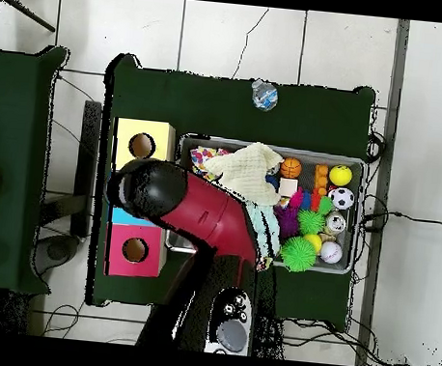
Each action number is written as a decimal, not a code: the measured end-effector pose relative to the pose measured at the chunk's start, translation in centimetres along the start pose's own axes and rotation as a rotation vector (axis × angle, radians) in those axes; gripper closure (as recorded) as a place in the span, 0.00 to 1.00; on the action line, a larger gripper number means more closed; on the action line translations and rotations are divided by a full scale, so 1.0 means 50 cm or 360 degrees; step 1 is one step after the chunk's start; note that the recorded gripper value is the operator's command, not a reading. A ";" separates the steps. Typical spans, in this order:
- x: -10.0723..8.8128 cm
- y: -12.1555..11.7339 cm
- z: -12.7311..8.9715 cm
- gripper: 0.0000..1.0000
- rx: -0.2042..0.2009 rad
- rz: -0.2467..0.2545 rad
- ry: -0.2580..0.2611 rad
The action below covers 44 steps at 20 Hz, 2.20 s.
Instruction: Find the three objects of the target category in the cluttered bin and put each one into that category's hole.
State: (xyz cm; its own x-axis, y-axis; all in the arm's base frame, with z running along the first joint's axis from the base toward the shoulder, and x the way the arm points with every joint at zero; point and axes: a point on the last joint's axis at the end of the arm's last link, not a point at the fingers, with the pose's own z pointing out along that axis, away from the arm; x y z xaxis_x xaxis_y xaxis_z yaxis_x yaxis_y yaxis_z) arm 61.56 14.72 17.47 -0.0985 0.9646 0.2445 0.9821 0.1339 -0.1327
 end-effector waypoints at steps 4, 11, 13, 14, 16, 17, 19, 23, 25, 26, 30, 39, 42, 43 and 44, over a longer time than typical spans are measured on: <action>0.002 0.001 -0.015 1.00 -0.0016 0.0053 0.0062; 0.014 0.010 -0.044 1.00 -0.0062 0.0290 0.0375; 0.010 0.008 -0.040 1.00 -0.0053 0.0356 0.0458; 0.006 0.005 -0.034 1.00 -0.0043 0.0397 0.0506; 0.002 0.000 -0.026 1.00 -0.0025 0.0439 0.0554; -0.001 -0.007 -0.015 1.00 -0.0003 0.0483 0.0602; -0.003 -0.015 0.002 1.00 0.0021 0.0526 0.0646; -0.007 -0.028 0.041 1.00 0.0060 0.0568 0.0671; -0.013 -0.035 0.066 1.00 0.0076 0.0586 0.0671; -0.020 -0.040 0.090 1.00 0.0089 0.0605 0.0673; -0.051 -0.040 0.149 1.00 0.0078 0.0644 0.0670; -0.109 -0.048 0.273 1.00 0.0033 0.0541 0.0691; -0.103 -0.056 0.298 1.00 0.0046 0.0460 0.0735; -0.105 -0.056 0.298 1.00 0.0035 0.0417 0.0756; -0.107 -0.057 0.298 1.00 0.0031 0.0395 0.0769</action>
State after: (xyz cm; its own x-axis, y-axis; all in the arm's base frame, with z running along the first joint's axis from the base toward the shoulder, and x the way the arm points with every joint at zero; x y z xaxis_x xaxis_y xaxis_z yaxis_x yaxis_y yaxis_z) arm 56.88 12.56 2.22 0.2255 0.7544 0.6165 0.9628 -0.0760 -0.2592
